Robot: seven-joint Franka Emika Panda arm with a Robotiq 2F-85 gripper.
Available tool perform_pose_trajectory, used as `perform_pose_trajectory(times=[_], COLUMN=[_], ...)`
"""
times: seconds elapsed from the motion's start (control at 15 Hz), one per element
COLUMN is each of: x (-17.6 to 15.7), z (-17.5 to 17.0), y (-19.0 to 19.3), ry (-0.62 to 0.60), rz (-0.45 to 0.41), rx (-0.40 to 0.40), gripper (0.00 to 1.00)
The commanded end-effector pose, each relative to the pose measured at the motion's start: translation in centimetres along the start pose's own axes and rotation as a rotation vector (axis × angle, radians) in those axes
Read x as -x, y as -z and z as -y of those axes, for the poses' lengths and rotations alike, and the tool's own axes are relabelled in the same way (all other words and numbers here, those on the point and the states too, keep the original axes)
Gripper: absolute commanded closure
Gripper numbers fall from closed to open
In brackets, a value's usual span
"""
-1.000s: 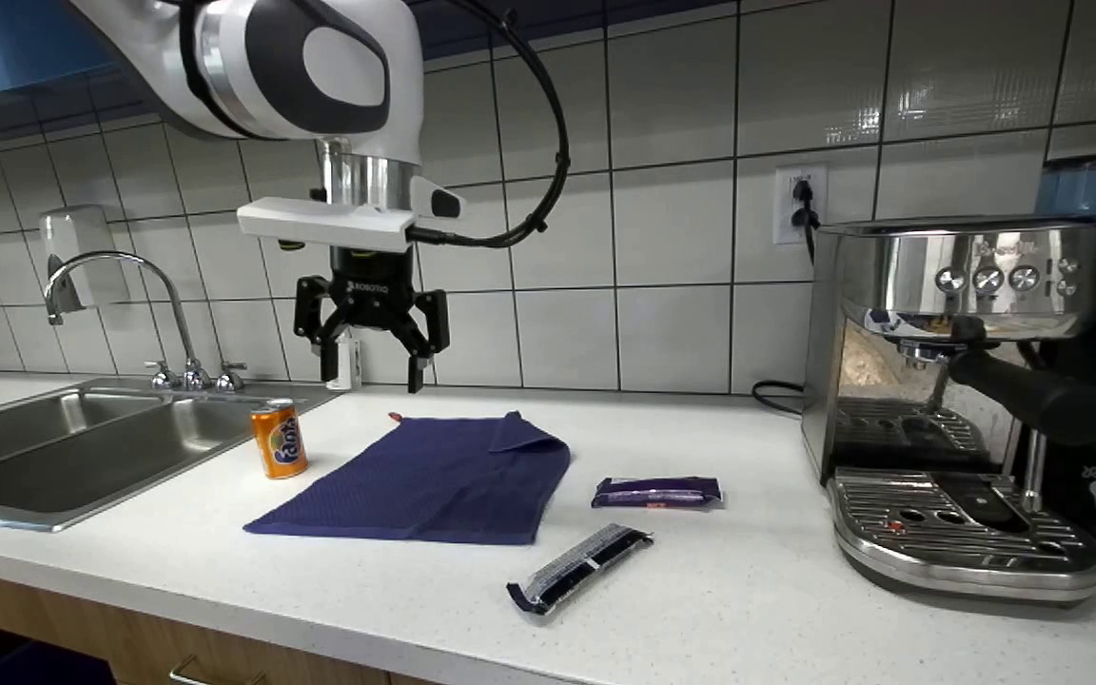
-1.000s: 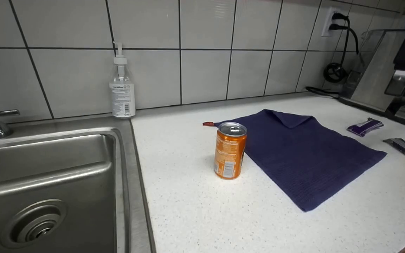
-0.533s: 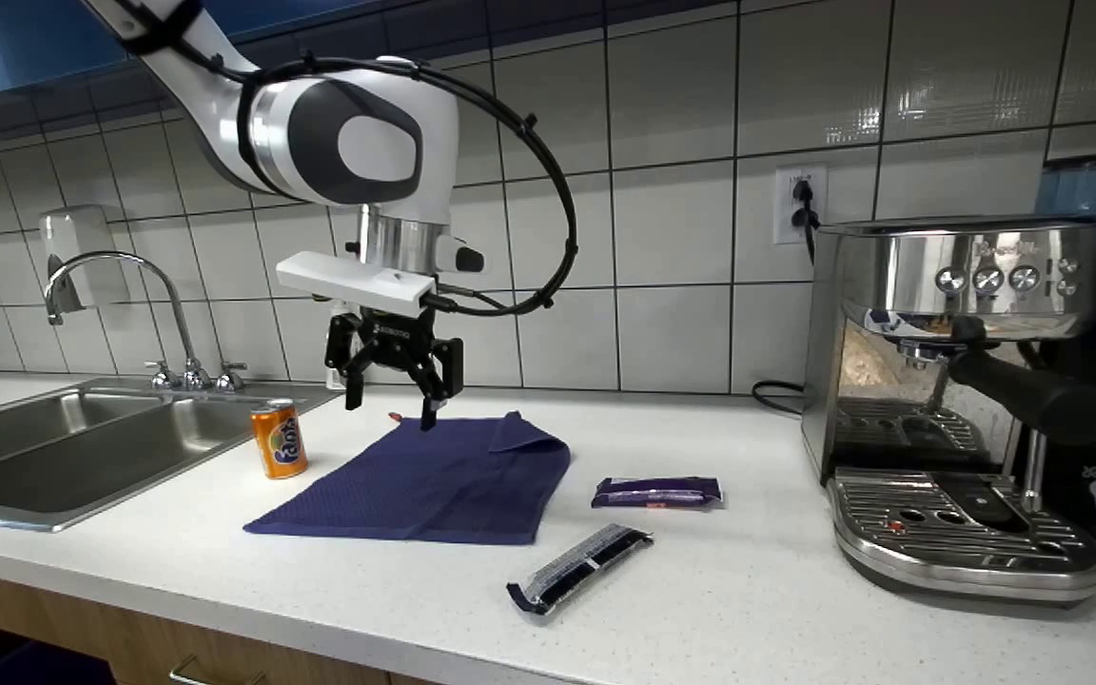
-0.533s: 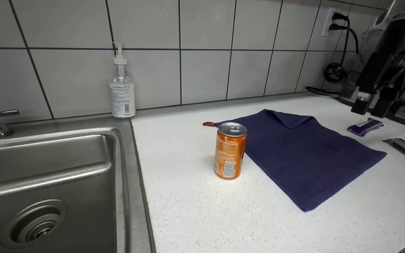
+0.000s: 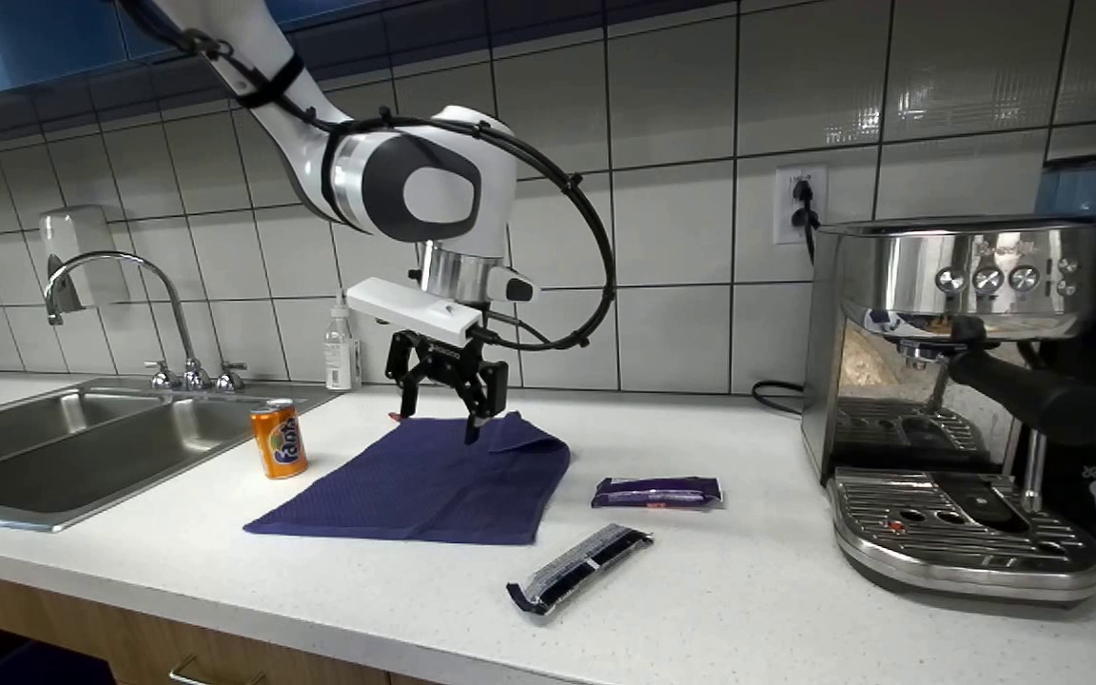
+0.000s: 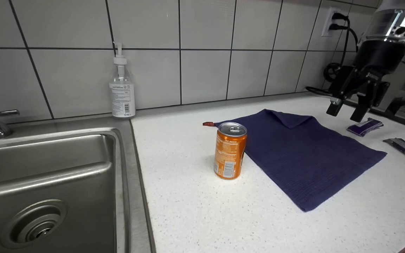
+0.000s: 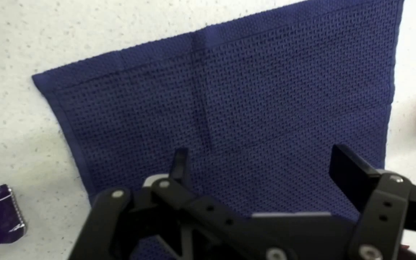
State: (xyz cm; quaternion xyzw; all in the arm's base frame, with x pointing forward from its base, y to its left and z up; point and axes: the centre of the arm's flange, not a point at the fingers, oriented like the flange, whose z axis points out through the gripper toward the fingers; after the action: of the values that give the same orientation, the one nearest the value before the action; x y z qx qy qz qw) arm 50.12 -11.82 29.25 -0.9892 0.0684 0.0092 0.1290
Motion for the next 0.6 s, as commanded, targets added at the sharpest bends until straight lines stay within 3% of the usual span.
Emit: perform_pose_trajectory(times=[0.0,0.33,0.4,0.53], x=[-3.5,-6.0,-3.9,-4.7], z=[-1.3,-2.1,-2.1,-2.1], y=[-0.4,-1.1,-1.2,-1.5], ry=[-0.062,-0.104,-0.075,-0.079], rz=[-0.017,-0.010,-0.010,-0.010], rx=[-0.008,-0.005,0.007,0.009], gripper=[0.00,0.00,0.00,0.00])
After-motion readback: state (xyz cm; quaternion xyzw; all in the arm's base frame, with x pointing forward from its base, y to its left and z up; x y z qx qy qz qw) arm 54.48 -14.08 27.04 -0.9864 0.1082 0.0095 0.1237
